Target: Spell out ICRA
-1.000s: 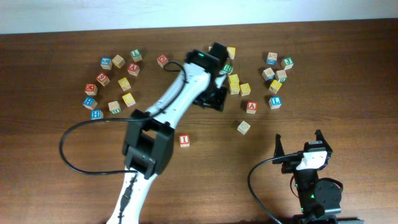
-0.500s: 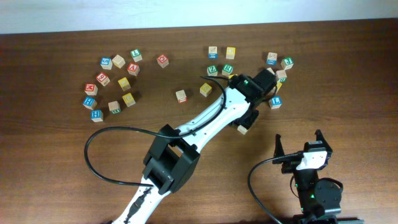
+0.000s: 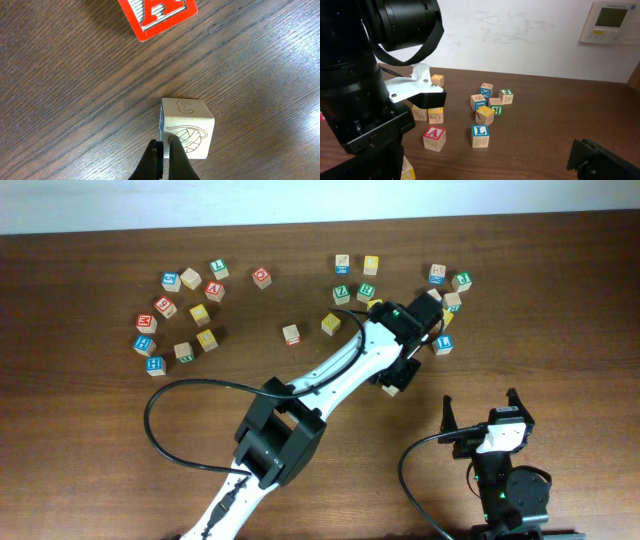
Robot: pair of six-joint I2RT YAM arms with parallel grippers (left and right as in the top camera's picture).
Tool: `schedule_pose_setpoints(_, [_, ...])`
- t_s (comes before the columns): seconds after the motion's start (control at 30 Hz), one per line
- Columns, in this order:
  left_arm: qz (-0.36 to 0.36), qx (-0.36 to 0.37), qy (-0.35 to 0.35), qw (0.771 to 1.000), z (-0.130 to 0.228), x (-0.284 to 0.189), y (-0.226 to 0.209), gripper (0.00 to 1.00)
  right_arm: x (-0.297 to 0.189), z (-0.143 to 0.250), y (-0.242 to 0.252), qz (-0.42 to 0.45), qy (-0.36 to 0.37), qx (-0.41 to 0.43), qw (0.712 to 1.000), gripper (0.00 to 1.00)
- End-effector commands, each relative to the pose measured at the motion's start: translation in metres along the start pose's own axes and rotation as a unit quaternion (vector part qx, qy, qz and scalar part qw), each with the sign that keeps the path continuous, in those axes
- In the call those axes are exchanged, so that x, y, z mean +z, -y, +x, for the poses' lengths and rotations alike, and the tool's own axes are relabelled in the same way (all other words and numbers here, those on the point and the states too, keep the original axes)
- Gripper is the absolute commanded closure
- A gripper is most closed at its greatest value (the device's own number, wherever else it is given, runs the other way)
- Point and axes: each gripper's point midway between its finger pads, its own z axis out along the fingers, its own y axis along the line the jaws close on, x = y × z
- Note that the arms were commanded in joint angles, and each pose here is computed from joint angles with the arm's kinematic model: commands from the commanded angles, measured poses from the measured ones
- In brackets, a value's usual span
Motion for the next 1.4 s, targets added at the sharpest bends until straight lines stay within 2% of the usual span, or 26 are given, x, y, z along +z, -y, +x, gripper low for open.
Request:
schedule_pose_setpoints(0.0, [-0.046,0.001,-0.031,0.998,0.009,0.038,-0.017,1.0,0.0,0.003,0.004,0.01,-0.004,0.0,1.0,0.02])
schedule_pose_setpoints(0.07, [-0.077,0.0,-0.026,0.997,0.007,0.037,-0.03,1.0,0.0,0.003,0.004,0.01,-0.004,0.0,1.0,0.02])
schedule_pose_setpoints(0.43, [-0.081,-0.034,-0.027,0.996,0.005,0.036,-0.06,1.0,0.0,0.003,0.004,0.01,-0.004,0.0,1.0,0.02])
schedule_pose_setpoints(0.5, [-0.081,-0.041,-0.017,0.996,-0.001,0.022,-0.065,1.0,0.0,0.003,0.004,0.01,-0.004,0.0,1.0,0.02])
schedule_pose_setpoints(0.57, [-0.079,-0.056,0.009,0.995,-0.014,-0.012,-0.076,1.0,0.0,0.003,0.004,0.01,-0.004,0.0,1.0,0.02])
schedule_pose_setpoints(0.63, [-0.057,-0.07,0.032,0.995,-0.023,-0.049,-0.079,0.74,0.0,0.003,0.004,0.01,-0.004,0.0,1.0,0.02])
schedule_pose_setpoints(0.67, [-0.037,-0.073,0.036,0.996,-0.025,-0.061,-0.076,0.32,0.0,0.003,0.004,0.01,-0.004,0.0,1.0,0.02])
schedule_pose_setpoints(0.7, [-0.008,-0.075,0.037,0.997,-0.024,-0.07,-0.068,0.23,0.0,0.003,0.004,0.01,-0.004,0.0,1.0,0.02])
schedule_pose_setpoints(0.73, [0.032,-0.074,0.03,0.996,-0.022,-0.073,-0.054,0.2,0.0,0.003,0.004,0.01,-0.004,0.0,1.0,0.02])
schedule_pose_setpoints(0.77, [0.08,-0.071,0.014,0.994,-0.016,-0.071,-0.035,0.18,0.0,0.003,0.004,0.01,-0.004,0.0,1.0,0.02])
schedule_pose_setpoints(0.8, [0.093,-0.068,0.001,0.993,-0.011,-0.065,-0.027,0.18,0.0,0.003,0.004,0.01,-0.004,0.0,1.0,0.02])
schedule_pose_setpoints(1.0, [0.089,-0.033,-0.032,0.995,0.009,-0.006,0.007,0.18,0.0,0.003,0.004,0.01,-0.004,0.0,1.0,0.02])
schedule_pose_setpoints(1.2, [-0.012,-0.027,-0.004,1.0,0.0,0.008,-0.023,0.24,0.0,0.003,0.004,0.01,-0.004,0.0,1.0,0.02])
schedule_pose_setpoints(1.3, [-0.011,-0.037,0.005,0.999,-0.004,0.008,-0.023,0.29,0.0,0.003,0.004,0.01,-0.004,0.0,1.0,0.02])
schedule_pose_setpoints(1.37, [-0.01,-0.066,0.009,0.998,-0.006,0.008,-0.022,0.37,0.0,0.003,0.004,0.01,-0.004,0.001,1.0,0.02])
